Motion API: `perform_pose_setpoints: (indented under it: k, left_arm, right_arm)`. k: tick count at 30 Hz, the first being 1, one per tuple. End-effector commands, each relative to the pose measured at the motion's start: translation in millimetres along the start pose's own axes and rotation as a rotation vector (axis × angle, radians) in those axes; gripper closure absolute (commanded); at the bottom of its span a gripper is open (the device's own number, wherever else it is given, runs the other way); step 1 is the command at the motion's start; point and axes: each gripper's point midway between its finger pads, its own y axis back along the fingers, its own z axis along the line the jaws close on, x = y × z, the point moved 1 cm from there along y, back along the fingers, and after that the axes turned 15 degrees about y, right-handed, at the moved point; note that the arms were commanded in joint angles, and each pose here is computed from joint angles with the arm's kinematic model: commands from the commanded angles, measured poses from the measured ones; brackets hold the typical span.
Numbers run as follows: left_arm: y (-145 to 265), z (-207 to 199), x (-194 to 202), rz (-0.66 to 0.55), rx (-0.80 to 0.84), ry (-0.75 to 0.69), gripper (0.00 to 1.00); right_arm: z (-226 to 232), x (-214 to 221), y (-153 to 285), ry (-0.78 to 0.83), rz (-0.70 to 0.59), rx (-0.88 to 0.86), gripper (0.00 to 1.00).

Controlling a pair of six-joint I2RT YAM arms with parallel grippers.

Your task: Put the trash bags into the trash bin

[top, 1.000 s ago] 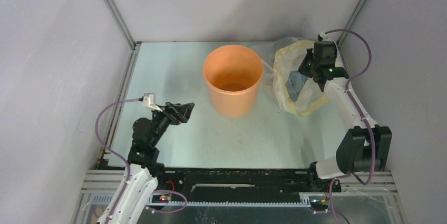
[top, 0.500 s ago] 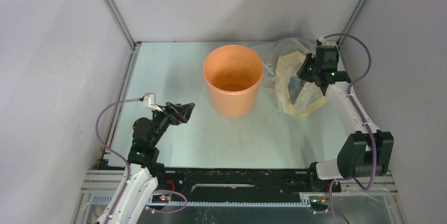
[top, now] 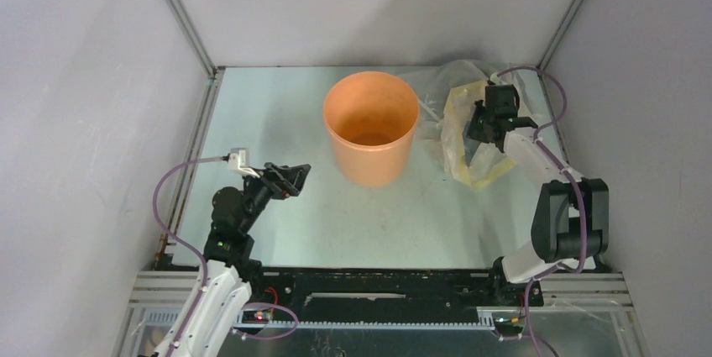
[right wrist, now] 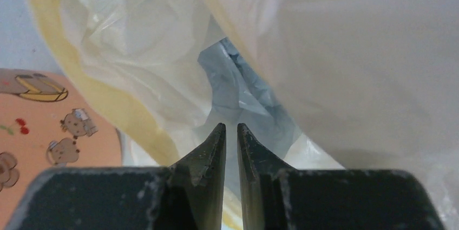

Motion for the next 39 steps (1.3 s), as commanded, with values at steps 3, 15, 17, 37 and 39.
perform_pose_setpoints:
  k: [3, 15, 17, 37, 39]
  left_arm:
    - [0.4, -10.6, -1.9, 0.002, 0.043, -0.013, 0.04]
    - [-0.3, -7.2, -3.0, -0.005, 0.026, -0.019, 0.04]
    - [0.0, -7.3, -3.6, -0.007, 0.025, -0.022, 0.04]
    - [-0.8, -3.1, -1.5, 0.003, 0.010, -0.028, 0.04]
    - [-0.8, -3.9, -1.8, 0.002, 0.012, -0.029, 0.04]
  right_arm:
    - [-12.9, -13.4, -17.4, 0.000, -0.057, 0.071, 0.83]
    - [-22.7, -23.2, -42.7, -0.015, -0.083, 0.041, 0.73]
    - [-23.4, -24.4, -50.0, -0.008, -0.066, 0.045, 0.72]
    - [-44.3, -12.7, -84.6, 0.070, 0.065, 0.189, 0.70]
    - [-39.0, -14.8, -81.1, 0.058, 0.062, 0.163, 0.94]
